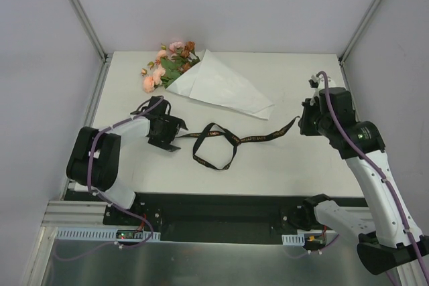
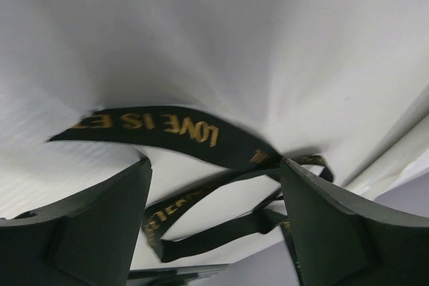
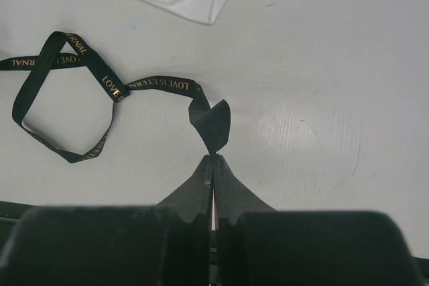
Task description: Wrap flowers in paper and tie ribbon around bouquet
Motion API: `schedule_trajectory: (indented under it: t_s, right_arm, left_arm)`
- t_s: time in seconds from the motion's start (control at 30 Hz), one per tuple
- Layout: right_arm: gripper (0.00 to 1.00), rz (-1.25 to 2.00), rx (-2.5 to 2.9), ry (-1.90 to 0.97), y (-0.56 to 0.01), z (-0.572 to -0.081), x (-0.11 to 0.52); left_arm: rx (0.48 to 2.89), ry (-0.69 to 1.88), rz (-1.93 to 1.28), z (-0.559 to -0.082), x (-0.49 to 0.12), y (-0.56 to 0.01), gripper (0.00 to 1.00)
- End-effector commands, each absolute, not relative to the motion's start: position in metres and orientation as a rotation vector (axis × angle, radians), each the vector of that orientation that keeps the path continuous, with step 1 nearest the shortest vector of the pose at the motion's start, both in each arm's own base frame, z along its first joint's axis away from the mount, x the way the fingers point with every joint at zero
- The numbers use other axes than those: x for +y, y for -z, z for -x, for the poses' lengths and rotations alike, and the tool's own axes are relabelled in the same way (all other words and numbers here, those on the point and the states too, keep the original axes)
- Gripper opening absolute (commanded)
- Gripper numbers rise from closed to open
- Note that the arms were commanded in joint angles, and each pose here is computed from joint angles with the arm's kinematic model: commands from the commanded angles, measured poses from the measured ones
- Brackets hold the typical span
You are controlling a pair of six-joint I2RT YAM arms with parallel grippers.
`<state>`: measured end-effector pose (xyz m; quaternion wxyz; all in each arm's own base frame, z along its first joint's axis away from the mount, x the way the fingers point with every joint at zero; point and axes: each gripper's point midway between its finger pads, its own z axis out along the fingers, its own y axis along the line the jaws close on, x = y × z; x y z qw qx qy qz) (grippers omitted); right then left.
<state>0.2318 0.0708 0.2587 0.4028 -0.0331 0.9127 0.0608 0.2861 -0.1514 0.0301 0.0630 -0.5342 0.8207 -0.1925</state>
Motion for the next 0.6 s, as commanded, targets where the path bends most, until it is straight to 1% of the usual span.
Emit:
schedule_trajectory:
  t_s: [0.0, 0.07, 0.1, 0.17, 0.2, 0.23, 0.27, 0.33, 0.4, 0.5, 0.53, 0.57]
  right_arm:
    - [0.01, 0.067, 2.261, -0.194, -0.268, -0.230, 0.073]
    - [0.01, 0.069, 2.260, -0.175, -0.269, -0.229, 0.070]
    - [0.01, 0.068, 2.256, -0.170, -0.270, -0.228, 0.069]
    - [0.01, 0.064, 2.253, -0.149, -0.270, -0.228, 0.065]
    - [0.01, 0.057, 2.254, -0.136, -0.270, -0.228, 0.064]
    - [0.01, 0.047, 2.252, -0.121, -0.271, -0.229, 0.061]
    - [0.01, 0.021, 2.252, -0.075, -0.272, -0.229, 0.054]
    - [0.01, -0.057, 2.247, -0.006, -0.273, -0.231, 0.042]
    - [0.01, -0.177, 2.226, 0.108, -0.273, -0.236, 0.021]
    - [0.01, -0.362, 2.229, 0.249, -0.265, -0.243, -0.014]
    - [0.01, -0.421, 2.255, 0.262, -0.257, -0.248, -0.020]
    - [0.01, -0.463, 2.271, 0.260, -0.252, -0.250, -0.025]
  left_arm:
    - [2.381, 0.427, 1.914, -0.294, -0.147, -0.010, 0.76]
    - [2.390, 0.366, 1.961, -0.292, -0.145, 0.004, 0.75]
    - [2.384, 0.337, 1.958, -0.293, -0.142, 0.007, 0.72]
    - [2.397, 0.283, 1.950, -0.294, -0.138, 0.016, 0.58]
    - [2.411, 0.272, 1.912, -0.297, -0.136, 0.016, 0.49]
    - [2.423, 0.261, 1.887, -0.299, -0.134, 0.016, 0.31]
    - [2.433, 0.262, 1.868, -0.304, -0.131, 0.016, 0.22]
    - [2.493, 0.236, 1.712, -0.309, -0.122, 0.013, 0.00]
    - [2.538, 0.181, 1.544, -0.313, -0.104, -0.002, 0.00]
    - [2.495, 0.096, 1.430, -0.311, -0.065, -0.033, 0.00]
    - [2.444, 0.121, 1.402, -0.311, -0.056, -0.055, 0.00]
    - [2.413, 0.087, 1.361, -0.310, -0.041, -0.068, 0.00]
